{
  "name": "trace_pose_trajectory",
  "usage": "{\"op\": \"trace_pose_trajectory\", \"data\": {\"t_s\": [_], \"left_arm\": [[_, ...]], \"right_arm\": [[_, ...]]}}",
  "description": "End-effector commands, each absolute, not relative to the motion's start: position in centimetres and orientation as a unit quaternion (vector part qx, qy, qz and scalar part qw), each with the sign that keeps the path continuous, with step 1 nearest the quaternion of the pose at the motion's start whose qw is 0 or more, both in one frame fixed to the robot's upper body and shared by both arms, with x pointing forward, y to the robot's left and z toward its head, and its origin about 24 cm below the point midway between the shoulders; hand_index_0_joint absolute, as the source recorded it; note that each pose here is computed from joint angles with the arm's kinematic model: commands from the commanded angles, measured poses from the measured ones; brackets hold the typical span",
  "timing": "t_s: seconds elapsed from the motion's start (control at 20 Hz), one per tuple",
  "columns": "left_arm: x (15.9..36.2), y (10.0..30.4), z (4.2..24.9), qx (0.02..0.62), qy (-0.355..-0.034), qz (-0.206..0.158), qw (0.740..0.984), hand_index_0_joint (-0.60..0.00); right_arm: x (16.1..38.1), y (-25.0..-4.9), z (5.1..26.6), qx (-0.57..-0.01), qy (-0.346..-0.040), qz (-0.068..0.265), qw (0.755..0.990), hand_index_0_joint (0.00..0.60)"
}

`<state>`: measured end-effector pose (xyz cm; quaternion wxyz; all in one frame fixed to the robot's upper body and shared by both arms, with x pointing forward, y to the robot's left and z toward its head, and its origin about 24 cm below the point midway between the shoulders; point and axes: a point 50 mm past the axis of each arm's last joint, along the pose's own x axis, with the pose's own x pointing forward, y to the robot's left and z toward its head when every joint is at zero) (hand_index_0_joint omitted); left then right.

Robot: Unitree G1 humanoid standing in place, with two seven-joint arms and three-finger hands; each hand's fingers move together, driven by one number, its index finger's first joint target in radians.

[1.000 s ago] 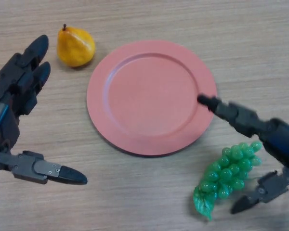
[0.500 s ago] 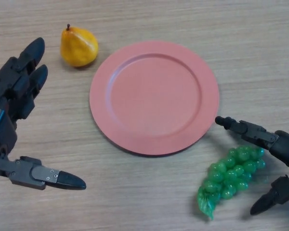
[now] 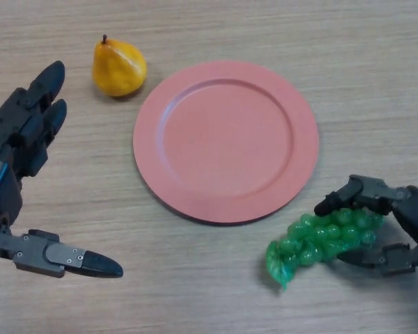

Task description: Pick up the green grapes and place it on the plate

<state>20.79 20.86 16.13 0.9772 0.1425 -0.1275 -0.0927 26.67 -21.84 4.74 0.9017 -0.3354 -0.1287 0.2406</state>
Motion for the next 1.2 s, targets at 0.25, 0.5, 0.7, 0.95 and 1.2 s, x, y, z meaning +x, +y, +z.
{"op": "trace_pose_trajectory", "data": {"t_s": [0.25, 0.5, 0.7, 0.95, 1.2], "left_arm": [[19.6, 20.5, 18.6, 0.193, -0.223, -0.101, 0.950, 0.000], [19.6, 20.7, 18.7, 0.184, -0.222, -0.099, 0.952, 0.000], [19.4, 20.7, 18.6, 0.187, -0.217, -0.099, 0.953, 0.000], [19.2, 21.1, 18.8, 0.182, -0.216, -0.094, 0.955, 0.000], [19.3, 21.3, 19.1, 0.159, -0.217, -0.091, 0.959, 0.000]], "right_arm": [[26.1, -23.4, 9.5, -0.190, -0.132, 0.241, 0.942, 0.600], [25.4, -21.2, 15.2, 0.028, -0.030, 0.265, 0.963, 0.600], [25.6, -19.1, 18.6, 0.033, -0.092, 0.289, 0.952, 0.600], [26.2, -17.0, 20.8, 0.041, -0.160, 0.294, 0.941, 0.600], [26.0, -16.3, 21.3, 0.040, -0.181, 0.294, 0.938, 0.600]]}}
